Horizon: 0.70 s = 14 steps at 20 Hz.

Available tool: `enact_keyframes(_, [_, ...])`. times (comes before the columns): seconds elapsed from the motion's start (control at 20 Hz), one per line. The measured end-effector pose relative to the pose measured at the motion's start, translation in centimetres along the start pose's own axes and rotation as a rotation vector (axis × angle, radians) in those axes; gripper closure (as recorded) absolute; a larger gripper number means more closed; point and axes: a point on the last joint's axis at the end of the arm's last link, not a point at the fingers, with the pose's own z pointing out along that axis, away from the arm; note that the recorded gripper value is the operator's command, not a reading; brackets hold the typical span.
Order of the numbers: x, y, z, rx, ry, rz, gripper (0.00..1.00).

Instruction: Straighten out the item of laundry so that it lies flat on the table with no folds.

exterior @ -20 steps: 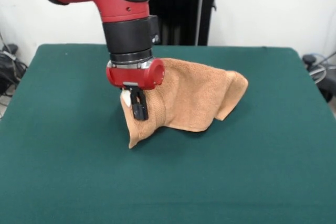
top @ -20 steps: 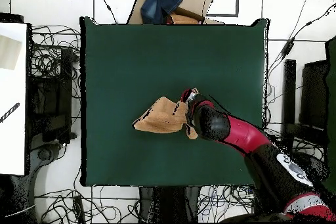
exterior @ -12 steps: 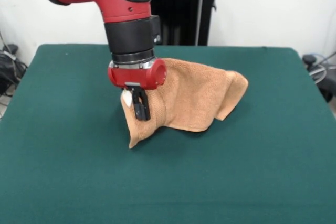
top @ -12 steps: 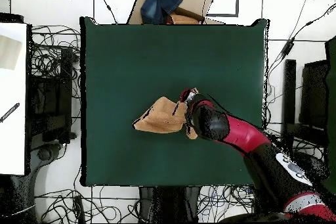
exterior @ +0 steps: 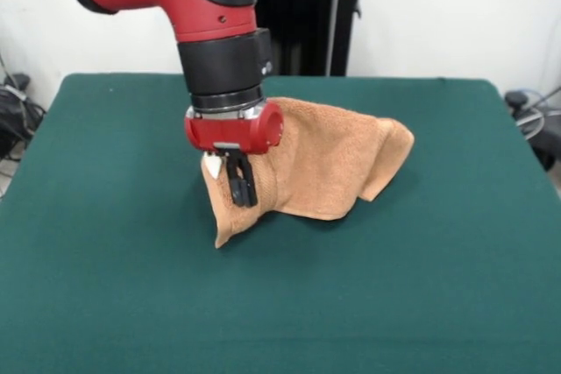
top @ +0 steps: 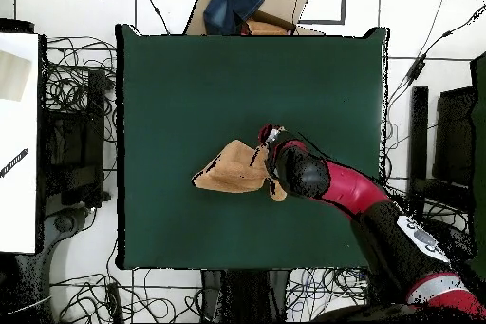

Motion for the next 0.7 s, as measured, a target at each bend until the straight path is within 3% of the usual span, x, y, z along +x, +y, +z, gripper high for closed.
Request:
enact_keyframes(0.3, [-0.9,1.7,0.8,-0.035,-0.001,-0.029,1.00])
enact_keyframes(0.7, [-2.0,2.1,1.0,-0.043,-0.014,-0.034,1.00])
